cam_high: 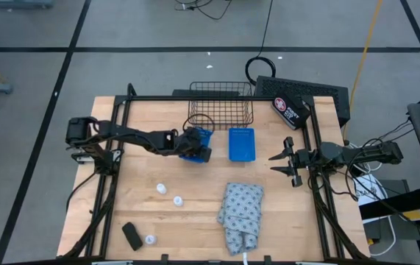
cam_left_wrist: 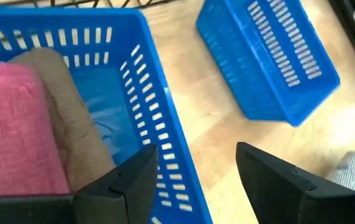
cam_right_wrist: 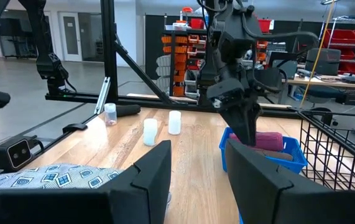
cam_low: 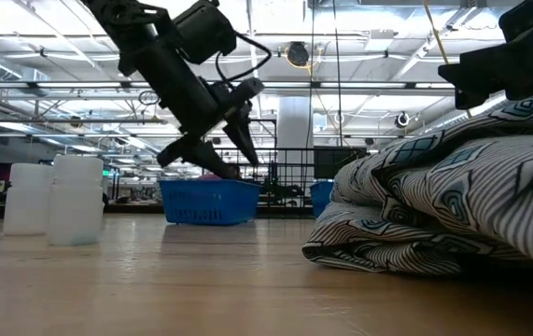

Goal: Pick & Place Medicine items
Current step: Put the pink bandage into the left blue bin

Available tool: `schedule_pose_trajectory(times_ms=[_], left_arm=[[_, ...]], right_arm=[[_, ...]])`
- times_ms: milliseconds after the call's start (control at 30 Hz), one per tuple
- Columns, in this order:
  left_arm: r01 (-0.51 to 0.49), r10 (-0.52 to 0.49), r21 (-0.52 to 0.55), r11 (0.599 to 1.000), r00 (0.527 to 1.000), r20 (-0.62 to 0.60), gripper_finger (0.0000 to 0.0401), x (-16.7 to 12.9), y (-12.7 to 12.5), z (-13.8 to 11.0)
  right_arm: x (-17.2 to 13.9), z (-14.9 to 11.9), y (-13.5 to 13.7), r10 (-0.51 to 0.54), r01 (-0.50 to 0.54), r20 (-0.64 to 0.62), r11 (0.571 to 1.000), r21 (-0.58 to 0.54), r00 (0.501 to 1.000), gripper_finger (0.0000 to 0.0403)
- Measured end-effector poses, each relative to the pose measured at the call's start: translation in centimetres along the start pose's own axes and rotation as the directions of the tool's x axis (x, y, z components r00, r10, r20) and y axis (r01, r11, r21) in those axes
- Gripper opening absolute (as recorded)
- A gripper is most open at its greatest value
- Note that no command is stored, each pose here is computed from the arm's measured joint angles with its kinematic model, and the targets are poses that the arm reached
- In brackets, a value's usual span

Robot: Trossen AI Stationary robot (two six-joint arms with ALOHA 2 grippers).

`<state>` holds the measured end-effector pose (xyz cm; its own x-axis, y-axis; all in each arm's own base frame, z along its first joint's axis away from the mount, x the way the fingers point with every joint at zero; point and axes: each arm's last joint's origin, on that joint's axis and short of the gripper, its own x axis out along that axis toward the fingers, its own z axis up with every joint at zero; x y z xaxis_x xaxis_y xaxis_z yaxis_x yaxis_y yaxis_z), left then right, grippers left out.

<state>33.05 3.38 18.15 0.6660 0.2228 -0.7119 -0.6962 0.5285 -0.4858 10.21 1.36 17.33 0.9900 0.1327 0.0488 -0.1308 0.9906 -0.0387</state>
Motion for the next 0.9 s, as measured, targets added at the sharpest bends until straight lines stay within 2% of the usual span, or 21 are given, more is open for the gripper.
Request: schedule_pose_trajectory(times_ms=[100,200,300,467,733,900], left_arm=[[-0.025,0.027,0.067,0.997,0.999,-0.027,0.0223,-1.0,-1.2,0.6],[-0.115,0.122,0.145,0.983,0.992,-0.036,0.0223,-2.7,-2.9,1.8],[-0.237,0.242,0.226,0.945,0.970,0.002,0.0223,-4.5,-4.0,2.4],[-0.265,0.263,0.268,0.926,0.964,0.045,0.0223,-5.0,-4.7,2.0],[-0.371,0.390,0.317,0.873,0.921,0.002,0.0223,-0.6,-3.6,-0.1],[-0.407,0.446,0.318,0.856,0.893,-0.056,0.0223,2.2,-2.5,-1.2]], right_arm=[[0.0,0.0,0.0,0.000,0.000,0.000,1.000,0.000,1.000,0.0139],[0.0,0.0,0.0,0.000,0.000,0.000,1.000,0.000,1.000,0.0139],[0.0,0.0,0.0,0.000,0.000,-0.001,1.000,0.000,1.000,0.0139],[0.0,0.0,0.0,0.000,0.000,-0.001,1.000,0.000,1.000,0.0139],[0.0,0.0,0.0,0.000,0.000,0.000,1.000,0.000,1.000,0.0139],[0.0,0.0,0.0,0.000,0.000,-0.001,1.000,0.000,1.000,0.0139]])
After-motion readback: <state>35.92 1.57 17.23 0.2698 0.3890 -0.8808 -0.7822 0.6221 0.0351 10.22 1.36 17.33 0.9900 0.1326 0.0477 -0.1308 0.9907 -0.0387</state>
